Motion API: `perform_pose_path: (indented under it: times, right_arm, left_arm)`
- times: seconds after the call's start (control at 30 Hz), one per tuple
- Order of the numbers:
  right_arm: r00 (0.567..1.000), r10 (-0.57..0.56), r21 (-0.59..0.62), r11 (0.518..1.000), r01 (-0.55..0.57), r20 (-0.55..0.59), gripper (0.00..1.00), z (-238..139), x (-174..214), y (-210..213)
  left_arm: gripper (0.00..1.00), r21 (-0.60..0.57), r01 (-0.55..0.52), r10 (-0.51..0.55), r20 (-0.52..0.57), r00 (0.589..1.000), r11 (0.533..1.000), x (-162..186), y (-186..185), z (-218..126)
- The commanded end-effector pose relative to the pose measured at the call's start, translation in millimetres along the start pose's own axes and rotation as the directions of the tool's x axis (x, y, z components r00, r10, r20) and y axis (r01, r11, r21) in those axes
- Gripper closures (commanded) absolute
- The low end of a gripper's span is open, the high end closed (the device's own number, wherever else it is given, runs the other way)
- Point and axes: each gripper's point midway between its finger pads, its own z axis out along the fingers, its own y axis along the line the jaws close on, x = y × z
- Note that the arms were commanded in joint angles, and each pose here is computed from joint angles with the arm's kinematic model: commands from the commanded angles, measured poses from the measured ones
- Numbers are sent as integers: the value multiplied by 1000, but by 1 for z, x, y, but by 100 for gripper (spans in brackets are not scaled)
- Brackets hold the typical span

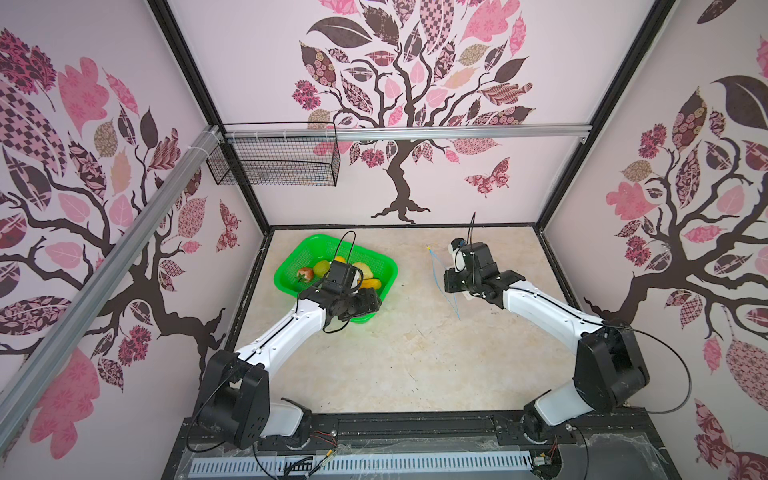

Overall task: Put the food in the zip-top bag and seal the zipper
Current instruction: 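Lower the left gripper into the basket and grasp the orange elongated fruit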

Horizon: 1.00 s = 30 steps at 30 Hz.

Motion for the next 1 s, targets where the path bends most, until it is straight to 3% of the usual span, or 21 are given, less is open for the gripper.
perform_pose_path:
  times: [0.0, 0.17, 0.23, 0.33, 0.5, 0.67, 0.97]
  right_arm:
    - [1000, -2, -11, 1000, 2, 15, 100, -4, -4, 3]
    - [1000, -14, -12, 1000, 15, 19, 100, -6, -5, 4]
    - [1000, -18, -9, 1000, 18, 21, 100, -7, -5, 3]
    - [999, -25, -3, 1000, 25, 25, 100, -8, -6, 2]
    - [999, -27, -6, 1000, 27, 38, 100, -10, -7, 2]
    - [999, -26, -16, 1000, 27, 34, 100, -9, -7, 4]
    - [1000, -22, -22, 1000, 22, 18, 100, -4, -4, 5]
  left_arm:
    - [22, -43, 27, -22, 107, 994, 999, -42, 11, -7]
    - [22, -76, 48, -32, 196, 980, 996, -93, 25, 5]
    - [22, -140, 4, 23, 190, 981, 990, -106, 30, 12]
    - [22, -198, -149, 173, 109, 979, 969, -120, 29, 21]
    - [24, -207, -441, 429, -100, 897, 873, -117, 34, 37]
    - [25, -120, -537, 524, -125, 843, 835, -106, 31, 59]
    - [25, -130, -579, 548, -213, 809, 805, -98, 53, 91]
